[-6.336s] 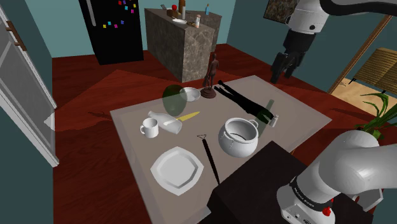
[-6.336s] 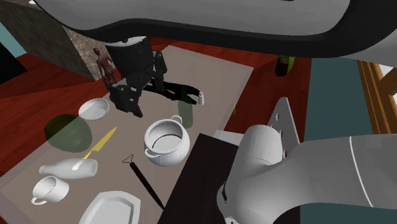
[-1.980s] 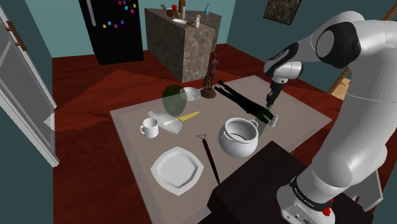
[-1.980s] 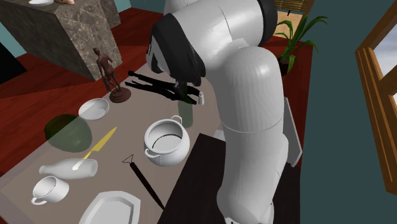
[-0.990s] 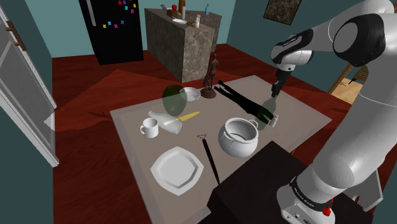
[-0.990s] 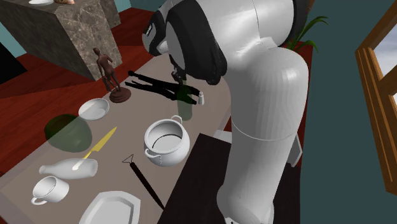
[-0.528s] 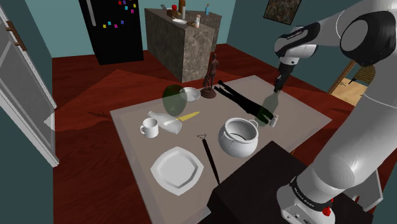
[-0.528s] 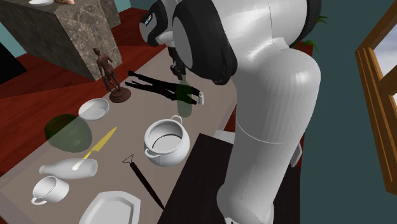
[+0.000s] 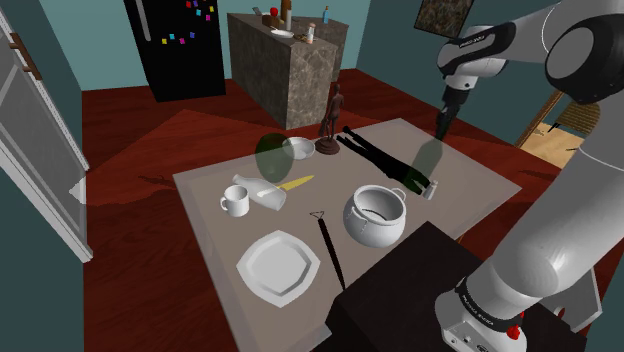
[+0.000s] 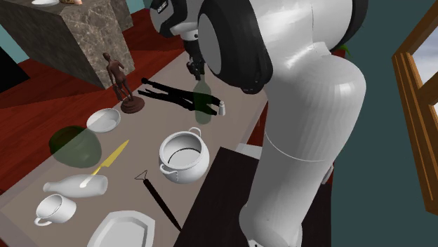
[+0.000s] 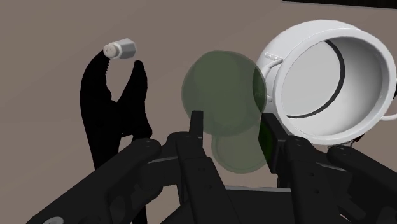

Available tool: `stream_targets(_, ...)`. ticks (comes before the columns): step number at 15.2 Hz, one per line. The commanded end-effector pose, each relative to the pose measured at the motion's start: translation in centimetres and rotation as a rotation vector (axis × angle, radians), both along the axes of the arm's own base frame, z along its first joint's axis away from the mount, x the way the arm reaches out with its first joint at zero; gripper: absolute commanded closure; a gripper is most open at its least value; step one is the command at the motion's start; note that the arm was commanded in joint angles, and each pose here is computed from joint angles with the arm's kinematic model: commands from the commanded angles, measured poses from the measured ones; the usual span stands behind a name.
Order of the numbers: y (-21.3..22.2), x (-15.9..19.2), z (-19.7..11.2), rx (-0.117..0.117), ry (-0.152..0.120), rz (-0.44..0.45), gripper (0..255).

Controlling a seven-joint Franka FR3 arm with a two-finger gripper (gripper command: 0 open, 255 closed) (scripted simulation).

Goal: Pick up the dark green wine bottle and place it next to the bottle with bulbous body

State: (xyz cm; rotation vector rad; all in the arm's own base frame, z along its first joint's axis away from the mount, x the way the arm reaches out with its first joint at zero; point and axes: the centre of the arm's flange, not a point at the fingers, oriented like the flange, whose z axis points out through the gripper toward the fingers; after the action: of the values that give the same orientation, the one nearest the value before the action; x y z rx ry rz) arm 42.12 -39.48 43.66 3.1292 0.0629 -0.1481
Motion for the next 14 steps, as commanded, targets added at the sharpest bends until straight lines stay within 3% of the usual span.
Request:
stream_targets(1, 0.1, 0.0, 1.1, 0.0, 0.0, 0.0, 255)
stream_targets(14, 0.1, 0.0, 7.9, 0.0, 0.0, 0.0, 255)
